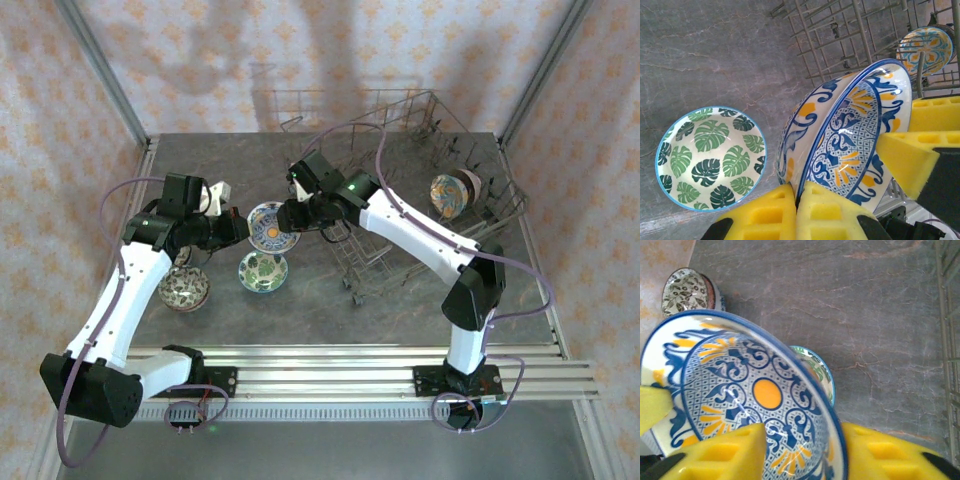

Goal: Load the bowls into the dish rack

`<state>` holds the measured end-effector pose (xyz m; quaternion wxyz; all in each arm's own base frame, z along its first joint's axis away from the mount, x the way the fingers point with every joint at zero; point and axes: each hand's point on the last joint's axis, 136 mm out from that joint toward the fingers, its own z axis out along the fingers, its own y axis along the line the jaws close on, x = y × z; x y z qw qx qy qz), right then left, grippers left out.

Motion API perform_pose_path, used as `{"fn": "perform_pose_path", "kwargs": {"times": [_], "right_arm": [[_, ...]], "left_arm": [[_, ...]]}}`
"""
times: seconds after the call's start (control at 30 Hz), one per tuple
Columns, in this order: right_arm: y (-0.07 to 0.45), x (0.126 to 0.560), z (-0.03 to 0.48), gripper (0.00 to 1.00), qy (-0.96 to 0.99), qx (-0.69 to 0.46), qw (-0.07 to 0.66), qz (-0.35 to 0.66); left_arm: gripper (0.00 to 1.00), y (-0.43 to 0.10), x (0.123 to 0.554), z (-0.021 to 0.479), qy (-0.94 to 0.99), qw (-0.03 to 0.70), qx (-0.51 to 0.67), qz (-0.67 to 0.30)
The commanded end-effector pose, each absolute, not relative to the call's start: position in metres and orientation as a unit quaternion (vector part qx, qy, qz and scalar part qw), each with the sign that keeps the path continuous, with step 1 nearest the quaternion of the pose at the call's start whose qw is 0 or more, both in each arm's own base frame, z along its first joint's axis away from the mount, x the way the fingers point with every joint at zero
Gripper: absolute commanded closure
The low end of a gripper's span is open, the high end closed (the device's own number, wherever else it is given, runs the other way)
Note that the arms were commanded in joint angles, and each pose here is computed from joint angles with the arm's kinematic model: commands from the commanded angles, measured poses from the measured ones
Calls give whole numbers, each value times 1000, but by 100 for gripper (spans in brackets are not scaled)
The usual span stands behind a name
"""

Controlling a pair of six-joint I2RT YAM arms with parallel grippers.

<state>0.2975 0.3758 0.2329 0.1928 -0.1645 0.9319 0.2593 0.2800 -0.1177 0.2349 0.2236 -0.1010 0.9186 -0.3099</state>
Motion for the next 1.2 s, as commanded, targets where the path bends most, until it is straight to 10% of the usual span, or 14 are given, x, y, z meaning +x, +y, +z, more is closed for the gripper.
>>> {"fn": "perform_pose_path", "kwargs": {"times": [0.0,0.63,1.07,1.17], "right_arm": [[379,295,243,68,925,-166,200,278],[366,296,252,99,922,-164,228,266],[338,307,301,100,912,-112,308,245],[326,312,316,100,906,-99,340,234]], "left_arm": [[100,-127,285,256,903,256,-84,-335],[99,-135,279,241,918,238,-72,-308],[21,-121,271,292,908,294,-66,-292],[16,-115,267,304,902,310,-74,-292]]}}
